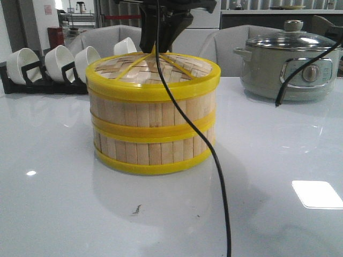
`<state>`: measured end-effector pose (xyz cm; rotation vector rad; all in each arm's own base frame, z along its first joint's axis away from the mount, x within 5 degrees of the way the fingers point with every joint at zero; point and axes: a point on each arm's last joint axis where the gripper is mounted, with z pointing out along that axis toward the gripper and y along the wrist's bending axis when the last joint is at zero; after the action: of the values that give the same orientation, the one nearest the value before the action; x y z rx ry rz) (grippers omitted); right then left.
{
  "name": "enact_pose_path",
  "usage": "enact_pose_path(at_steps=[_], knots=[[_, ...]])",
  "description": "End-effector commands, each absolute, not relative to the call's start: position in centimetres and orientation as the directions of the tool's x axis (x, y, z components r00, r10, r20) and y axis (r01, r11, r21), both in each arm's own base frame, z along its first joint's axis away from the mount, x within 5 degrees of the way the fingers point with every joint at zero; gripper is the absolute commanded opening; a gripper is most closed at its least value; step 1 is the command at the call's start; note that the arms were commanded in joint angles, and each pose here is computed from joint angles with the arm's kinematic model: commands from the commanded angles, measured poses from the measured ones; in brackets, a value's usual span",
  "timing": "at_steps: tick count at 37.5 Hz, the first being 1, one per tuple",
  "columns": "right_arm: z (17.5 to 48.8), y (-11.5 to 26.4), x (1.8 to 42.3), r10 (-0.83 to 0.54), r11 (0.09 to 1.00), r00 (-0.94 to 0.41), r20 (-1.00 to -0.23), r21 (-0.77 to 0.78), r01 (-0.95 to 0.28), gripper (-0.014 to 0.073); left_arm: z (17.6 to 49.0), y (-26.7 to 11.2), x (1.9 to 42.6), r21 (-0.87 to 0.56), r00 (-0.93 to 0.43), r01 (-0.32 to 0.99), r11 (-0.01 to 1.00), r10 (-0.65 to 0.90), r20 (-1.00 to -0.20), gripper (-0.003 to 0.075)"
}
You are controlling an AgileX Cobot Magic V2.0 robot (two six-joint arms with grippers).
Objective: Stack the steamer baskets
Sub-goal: 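Lower the lid onto the top basket and release it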
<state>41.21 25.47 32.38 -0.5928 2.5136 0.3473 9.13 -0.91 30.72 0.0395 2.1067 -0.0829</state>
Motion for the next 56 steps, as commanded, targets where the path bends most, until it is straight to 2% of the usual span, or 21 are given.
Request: enact_pose_path(at_steps=[1, 32, 35, 41, 43, 49, 56], knots=[[36.6, 24.9, 40.5, -0.300, 0.862, -0.679, -0.670, 0.116, -0.494, 0.0056, 32.3, -1.0, 9.4, -0.060, -0.420, 0.069, 0.996, -0.025, -0.907, 0.0087], [35.7, 25.2, 41.2, -0.293, 0.863, -0.676, -0.676, 0.116, -0.491, 0.0070, 32.3, -1.0, 9.4, -0.060, -0.420, 0.069, 0.996, -0.025, -0.907, 0.0086], [35.8, 25.2, 41.3, -0.289, 0.863, -0.669, -0.684, 0.116, -0.491, 0.0151, 32.3, -1.0, 9.4, -0.060, -0.420, 0.069, 0.996, -0.025, -0.907, 0.0087], [36.0, 25.2, 41.4, -0.284, 0.866, -0.651, -0.704, 0.104, -0.490, 0.0448, 32.3, -1.0, 9.4, -0.060, -0.420, 0.069, 0.996, -0.025, -0.907, 0.0086], [36.2, 25.1, 41.4, -0.282, 0.866, -0.642, -0.713, 0.098, -0.490, 0.0498, 32.3, -1.0, 9.4, -0.060, -0.420, 0.069, 0.996, -0.025, -0.907, 0.0087], [37.7, 24.6, 41.2, -0.277, 0.872, -0.597, -0.753, 0.065, -0.486, 0.0475, 32.3, -1.0, 9.4, -0.060, -0.420, 0.069, 0.996, -0.025, -0.907, 0.0086], [41.4, 21.6, 40.3, -0.240, 0.896, -0.534, -0.811, 0.026, -0.442, 0.0384, 32.3, -1.0, 9.4, -0.060, -0.420, 0.069, 0.996, -0.025, -0.907, 0.0086]])
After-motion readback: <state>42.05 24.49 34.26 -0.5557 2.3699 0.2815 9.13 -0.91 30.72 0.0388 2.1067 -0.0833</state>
